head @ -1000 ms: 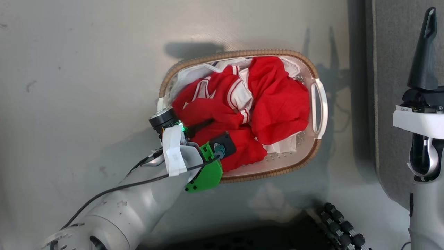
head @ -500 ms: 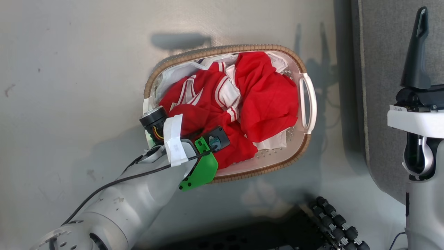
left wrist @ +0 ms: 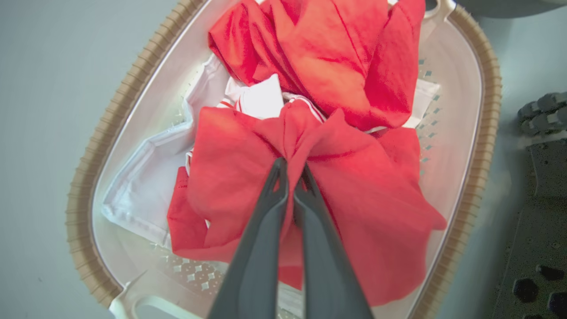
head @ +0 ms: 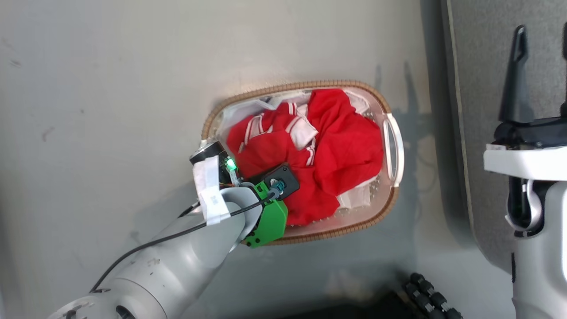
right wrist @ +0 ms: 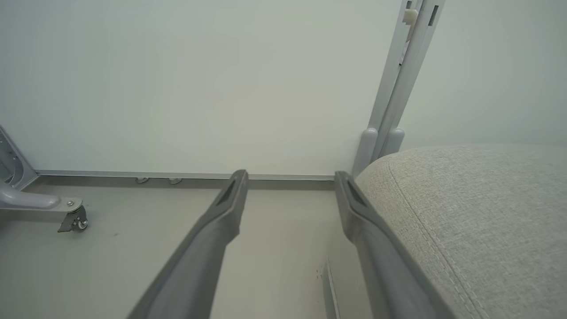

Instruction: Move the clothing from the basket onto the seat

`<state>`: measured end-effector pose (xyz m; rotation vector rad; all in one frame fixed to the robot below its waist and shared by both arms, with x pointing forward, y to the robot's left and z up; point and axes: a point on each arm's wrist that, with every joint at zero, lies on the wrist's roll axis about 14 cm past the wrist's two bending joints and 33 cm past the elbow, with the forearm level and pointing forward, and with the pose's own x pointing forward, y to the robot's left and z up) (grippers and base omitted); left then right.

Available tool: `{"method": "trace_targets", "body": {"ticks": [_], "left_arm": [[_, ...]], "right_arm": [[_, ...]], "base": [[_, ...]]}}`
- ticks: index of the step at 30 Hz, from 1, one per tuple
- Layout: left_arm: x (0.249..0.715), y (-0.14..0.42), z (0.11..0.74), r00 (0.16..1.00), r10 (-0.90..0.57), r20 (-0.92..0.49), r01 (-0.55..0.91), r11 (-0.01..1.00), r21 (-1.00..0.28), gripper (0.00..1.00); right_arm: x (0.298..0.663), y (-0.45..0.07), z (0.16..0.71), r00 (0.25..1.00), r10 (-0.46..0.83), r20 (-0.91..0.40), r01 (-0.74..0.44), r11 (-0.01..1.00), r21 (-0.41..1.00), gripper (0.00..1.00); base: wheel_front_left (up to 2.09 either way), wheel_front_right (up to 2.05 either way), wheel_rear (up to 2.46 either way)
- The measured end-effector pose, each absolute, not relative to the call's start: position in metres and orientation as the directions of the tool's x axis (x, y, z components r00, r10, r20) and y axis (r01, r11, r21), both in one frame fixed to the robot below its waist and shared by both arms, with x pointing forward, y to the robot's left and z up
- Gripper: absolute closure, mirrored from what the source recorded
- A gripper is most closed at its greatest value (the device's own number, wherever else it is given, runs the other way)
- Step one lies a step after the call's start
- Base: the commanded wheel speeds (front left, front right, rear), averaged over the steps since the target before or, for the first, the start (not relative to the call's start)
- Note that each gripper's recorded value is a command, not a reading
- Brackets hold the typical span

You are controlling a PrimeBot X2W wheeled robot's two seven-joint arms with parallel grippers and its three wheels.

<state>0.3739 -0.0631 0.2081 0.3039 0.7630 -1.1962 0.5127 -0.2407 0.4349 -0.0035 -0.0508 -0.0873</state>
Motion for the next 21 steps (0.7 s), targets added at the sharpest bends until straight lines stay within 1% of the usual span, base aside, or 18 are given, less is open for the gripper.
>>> {"method": "trace_targets", "body": {"ticks": [4, 10, 15, 21], "left_arm": [[0.389, -0.068, 0.239, 0.253, -0.757, -0.603, 0.890, 0.426, -0.162, 1.00], [0.406, -0.067, 0.286, 0.374, -0.774, -0.511, 0.866, 0.488, -0.106, 1.00], [0.427, -0.048, 0.330, 0.488, -0.756, -0.437, 0.837, 0.547, -0.013, 1.00], [0.441, -0.024, 0.387, 0.590, -0.734, -0.337, 0.797, 0.595, 0.102, 1.00]], "right_arm": [[0.508, -0.230, 0.448, 0.996, -0.060, 0.066, 0.060, 0.998, 0.000, 0.00], [0.494, -0.219, 0.466, 0.996, -0.033, 0.080, 0.033, 0.999, 0.006, 0.00], [0.478, -0.210, 0.484, 0.995, -0.014, 0.097, 0.013, 1.000, 0.009, 0.00], [0.453, -0.201, 0.500, 0.994, 0.008, 0.105, -0.010, 1.000, 0.017, 0.00]], "base": [[0.00, 0.00, 0.00], [0.00, 0.00, 0.00], [0.00, 0.00, 0.00], [0.00, 0.00, 0.00]]}}
